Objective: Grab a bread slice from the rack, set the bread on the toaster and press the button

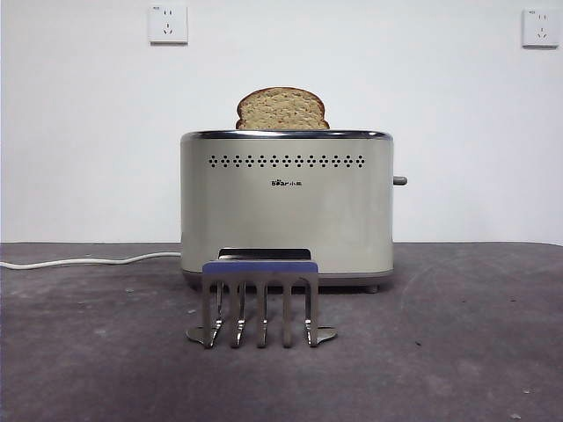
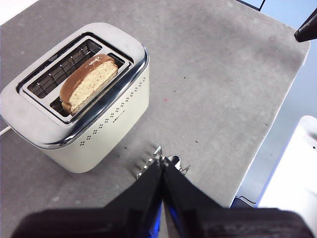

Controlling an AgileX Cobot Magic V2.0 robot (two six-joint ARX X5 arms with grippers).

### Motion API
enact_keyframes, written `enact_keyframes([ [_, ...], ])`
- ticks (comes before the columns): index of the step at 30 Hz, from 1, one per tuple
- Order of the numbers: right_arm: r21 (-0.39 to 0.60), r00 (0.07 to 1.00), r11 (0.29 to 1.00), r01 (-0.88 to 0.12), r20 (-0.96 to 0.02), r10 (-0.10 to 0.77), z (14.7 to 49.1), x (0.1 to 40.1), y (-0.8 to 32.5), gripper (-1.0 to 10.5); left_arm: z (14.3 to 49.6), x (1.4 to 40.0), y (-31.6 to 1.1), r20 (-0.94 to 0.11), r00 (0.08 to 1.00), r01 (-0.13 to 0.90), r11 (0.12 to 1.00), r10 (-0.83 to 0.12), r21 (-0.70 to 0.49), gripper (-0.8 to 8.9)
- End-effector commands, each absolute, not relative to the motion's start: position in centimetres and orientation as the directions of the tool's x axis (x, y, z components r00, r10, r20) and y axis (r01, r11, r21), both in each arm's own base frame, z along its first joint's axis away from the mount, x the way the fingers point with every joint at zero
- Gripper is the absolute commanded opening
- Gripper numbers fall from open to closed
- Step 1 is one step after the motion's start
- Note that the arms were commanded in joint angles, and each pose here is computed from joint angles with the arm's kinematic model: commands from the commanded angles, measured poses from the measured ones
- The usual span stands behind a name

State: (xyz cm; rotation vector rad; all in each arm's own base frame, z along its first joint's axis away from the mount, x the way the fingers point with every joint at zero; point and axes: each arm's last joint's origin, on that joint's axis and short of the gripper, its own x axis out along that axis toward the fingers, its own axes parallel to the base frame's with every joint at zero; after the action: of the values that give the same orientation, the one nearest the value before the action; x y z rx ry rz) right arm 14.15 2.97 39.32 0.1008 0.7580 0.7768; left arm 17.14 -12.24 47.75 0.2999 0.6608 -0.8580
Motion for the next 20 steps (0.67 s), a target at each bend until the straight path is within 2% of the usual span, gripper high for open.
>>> enact_keyframes([
  [1,0.343,0.467,0.723,-0.600,-0.583,0.665,39.2,14.2,3.0,0.0,47.7,17.2,-12.3,-0.646,0.471,0.777,0.630,-0.600,-0.019,-0.03],
  [6,0.343,0.468,0.723,-0.600,-0.583,0.664,39.2,14.2,3.0,0.0,48.5,17.4,-11.5,-0.592,0.564,0.736,0.675,-0.575,0.045,-0.03],
  [12,0.343,0.468,0.723,-0.600,-0.583,0.664,39.2,14.2,3.0,0.0,51.7,15.7,-8.2,-0.360,0.741,0.651,0.739,-0.567,0.174,-0.03],
  [16,0.343,0.468,0.723,-0.600,-0.583,0.664,39.2,14.2,3.0,0.0,53.0,13.2,-5.4,-0.248,0.828,0.553,0.807,-0.504,0.207,-0.03],
  [20,0.343,0.468,0.723,-0.600,-0.583,0.664,39.2,14.2,3.0,0.0,52.9,10.5,-3.2,-0.164,0.894,0.446,0.865,-0.418,0.231,-0.03],
])
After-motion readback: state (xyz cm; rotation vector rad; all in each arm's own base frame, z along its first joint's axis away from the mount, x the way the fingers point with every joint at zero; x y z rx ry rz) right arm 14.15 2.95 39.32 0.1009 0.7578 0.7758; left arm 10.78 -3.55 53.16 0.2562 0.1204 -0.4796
